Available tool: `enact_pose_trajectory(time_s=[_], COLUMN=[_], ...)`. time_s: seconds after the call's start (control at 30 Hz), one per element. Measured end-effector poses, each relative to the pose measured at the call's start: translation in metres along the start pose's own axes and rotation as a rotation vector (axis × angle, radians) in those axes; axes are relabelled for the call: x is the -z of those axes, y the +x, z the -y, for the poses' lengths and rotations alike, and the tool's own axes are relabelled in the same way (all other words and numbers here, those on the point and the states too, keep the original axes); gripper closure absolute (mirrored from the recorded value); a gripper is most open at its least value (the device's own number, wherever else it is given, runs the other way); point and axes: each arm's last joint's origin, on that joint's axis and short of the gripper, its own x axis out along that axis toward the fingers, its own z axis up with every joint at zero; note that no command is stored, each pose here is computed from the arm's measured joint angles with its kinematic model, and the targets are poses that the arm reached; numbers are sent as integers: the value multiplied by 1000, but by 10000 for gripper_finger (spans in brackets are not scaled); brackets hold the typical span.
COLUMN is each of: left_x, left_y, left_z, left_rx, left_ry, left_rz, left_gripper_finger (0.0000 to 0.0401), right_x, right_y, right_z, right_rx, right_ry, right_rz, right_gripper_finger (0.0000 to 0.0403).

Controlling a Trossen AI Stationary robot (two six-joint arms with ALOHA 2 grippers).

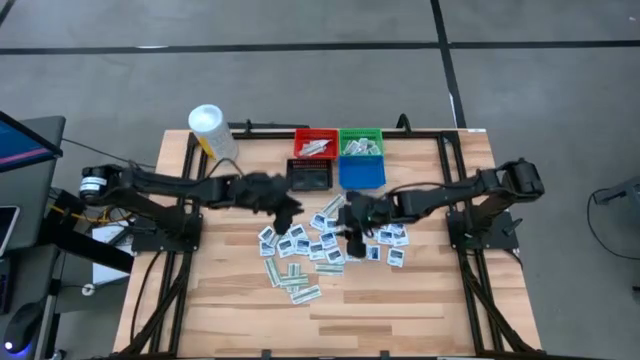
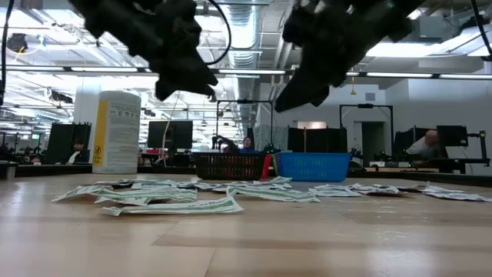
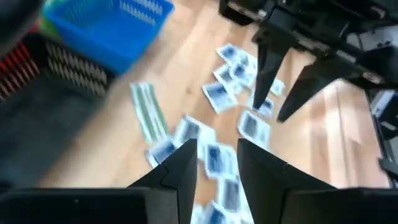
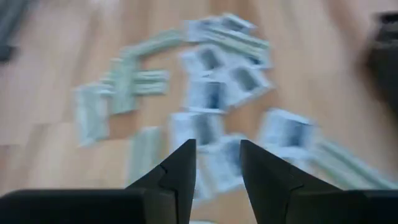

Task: Pick & Place First Aid Supplies
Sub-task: Put the bandage into the red basket

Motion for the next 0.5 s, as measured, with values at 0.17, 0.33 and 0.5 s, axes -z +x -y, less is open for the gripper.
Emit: enact_pose_trajectory(time_s=[0.17, 0.33, 0.5], left_x=[30, 50, 58], left_y=[-1, 0, -3], left_z=[27, 46, 56], left_rx=[30, 69, 88], left_ry=[-55, -85, -103], left_rz=[45, 96, 91], left_gripper_finger=[286, 286, 286], right_x=[13, 35, 64], right_y=[14, 36, 53], right_z=[-36, -67, -88], right_rx=[-78, -121, -33], right_ry=[-26, -81, -71], right_rz=[-35, -89, -165], right_gripper_finger=[284, 284, 284])
